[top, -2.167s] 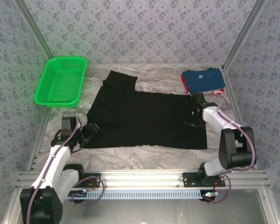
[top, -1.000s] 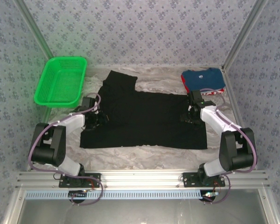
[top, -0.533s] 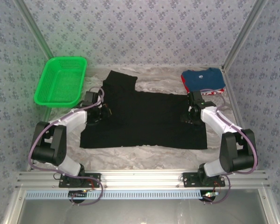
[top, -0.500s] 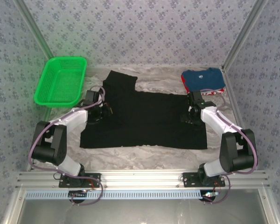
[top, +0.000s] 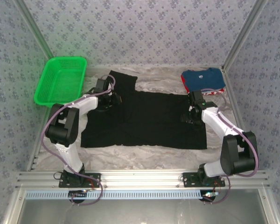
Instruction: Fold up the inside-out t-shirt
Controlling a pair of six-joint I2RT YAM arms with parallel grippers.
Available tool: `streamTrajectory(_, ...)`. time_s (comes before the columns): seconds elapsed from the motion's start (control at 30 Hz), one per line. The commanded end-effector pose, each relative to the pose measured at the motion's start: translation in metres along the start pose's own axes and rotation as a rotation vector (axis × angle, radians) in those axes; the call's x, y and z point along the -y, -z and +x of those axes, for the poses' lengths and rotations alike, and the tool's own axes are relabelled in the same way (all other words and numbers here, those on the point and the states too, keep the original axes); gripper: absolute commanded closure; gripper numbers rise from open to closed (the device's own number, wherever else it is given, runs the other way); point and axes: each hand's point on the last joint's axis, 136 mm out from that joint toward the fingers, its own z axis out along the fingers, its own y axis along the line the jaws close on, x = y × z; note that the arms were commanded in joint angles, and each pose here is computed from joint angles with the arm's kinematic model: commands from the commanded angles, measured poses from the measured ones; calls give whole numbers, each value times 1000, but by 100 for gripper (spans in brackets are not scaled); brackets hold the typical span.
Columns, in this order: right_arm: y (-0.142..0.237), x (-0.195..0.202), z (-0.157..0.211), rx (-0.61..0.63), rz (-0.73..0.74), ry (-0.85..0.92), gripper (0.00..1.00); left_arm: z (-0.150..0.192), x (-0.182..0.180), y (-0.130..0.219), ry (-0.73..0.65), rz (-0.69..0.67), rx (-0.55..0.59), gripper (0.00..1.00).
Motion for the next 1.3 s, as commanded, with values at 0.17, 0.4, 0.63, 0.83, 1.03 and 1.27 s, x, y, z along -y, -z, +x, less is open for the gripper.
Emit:
streamTrajectory(0.17, 8, 1, 3, 0, 6, 26, 57, -12, 22, 36, -74, 51, 64, 52)
streamTrajectory(0.4, -1, -3, -5, 13, -15, -7, 48, 30, -41, 80, 23, -93, 89, 47)
streamTrajectory(0.63, -33, 30, 10, -128, 94, -111, 45, 85, -81, 75, 192, -70, -16, 45)
streamTrajectory(0.83, -45, 46, 29, -196, 91, -157, 44, 115, -122, 76, 258, -150, -51, 45)
streamTrajectory(1.03, -47, 55, 48, -261, 102, -165, 42, 156, -153, 91, 340, -233, -53, 45)
streamTrajectory(1.27, -43, 52, 63, -300, 123, -103, 41, 165, -148, 127, 389, -230, 55, 44)
